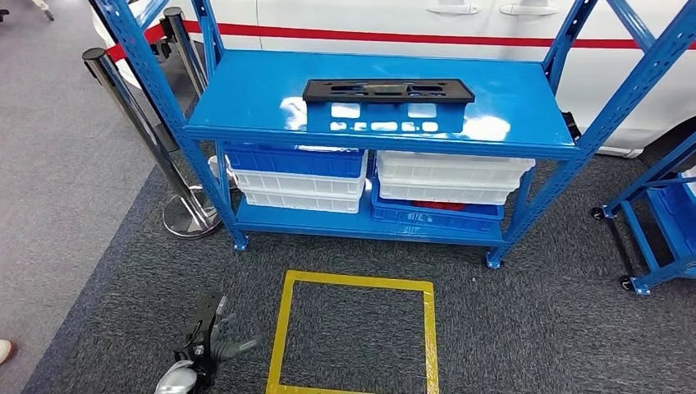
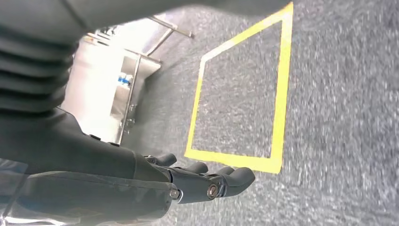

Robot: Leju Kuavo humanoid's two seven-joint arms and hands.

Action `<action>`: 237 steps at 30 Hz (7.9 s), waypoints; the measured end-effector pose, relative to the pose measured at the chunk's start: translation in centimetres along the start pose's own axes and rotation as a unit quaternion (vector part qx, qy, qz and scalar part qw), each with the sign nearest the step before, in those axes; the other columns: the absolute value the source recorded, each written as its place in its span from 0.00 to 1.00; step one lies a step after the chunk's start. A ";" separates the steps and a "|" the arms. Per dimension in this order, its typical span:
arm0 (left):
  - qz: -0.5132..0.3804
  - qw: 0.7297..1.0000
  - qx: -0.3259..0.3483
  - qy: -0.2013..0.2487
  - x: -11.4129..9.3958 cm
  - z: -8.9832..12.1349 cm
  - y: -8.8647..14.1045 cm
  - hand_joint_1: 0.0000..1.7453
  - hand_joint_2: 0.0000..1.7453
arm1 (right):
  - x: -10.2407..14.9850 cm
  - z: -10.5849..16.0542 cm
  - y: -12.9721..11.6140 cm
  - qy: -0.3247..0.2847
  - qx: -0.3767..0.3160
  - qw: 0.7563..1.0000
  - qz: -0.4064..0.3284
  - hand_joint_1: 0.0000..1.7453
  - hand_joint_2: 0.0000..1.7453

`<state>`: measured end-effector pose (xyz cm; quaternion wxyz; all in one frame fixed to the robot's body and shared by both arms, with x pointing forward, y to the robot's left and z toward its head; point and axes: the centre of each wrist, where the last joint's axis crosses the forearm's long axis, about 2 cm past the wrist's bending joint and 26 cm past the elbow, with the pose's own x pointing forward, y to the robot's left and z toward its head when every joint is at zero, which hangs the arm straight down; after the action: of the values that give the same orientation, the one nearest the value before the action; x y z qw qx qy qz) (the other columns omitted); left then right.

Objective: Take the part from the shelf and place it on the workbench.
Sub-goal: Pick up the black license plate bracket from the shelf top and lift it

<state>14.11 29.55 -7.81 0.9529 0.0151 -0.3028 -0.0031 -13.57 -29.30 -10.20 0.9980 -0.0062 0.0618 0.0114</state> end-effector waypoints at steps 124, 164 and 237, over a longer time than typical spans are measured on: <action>-0.122 0.983 -0.003 0.139 -6.4 1.8 -6.2 0.00 0.00 | 48.9 32.2 13.3 -0.688 -0.396 0.006 0.608 0.00 0.00; -0.124 0.983 -0.006 0.137 -6.1 1.6 -6.1 0.00 0.00 | 49.0 32.4 13.1 -0.685 -0.393 0.010 0.613 0.00 0.00; -0.126 0.983 0.002 0.135 -6.2 1.6 -6.1 0.00 0.00 | 49.1 31.8 13.5 -0.691 -0.375 0.014 0.618 0.00 0.00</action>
<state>8.11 23.49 -10.24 0.9770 0.0554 -0.1671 -0.1201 38.77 -14.33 15.12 0.0478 -0.3282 -0.6889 0.6446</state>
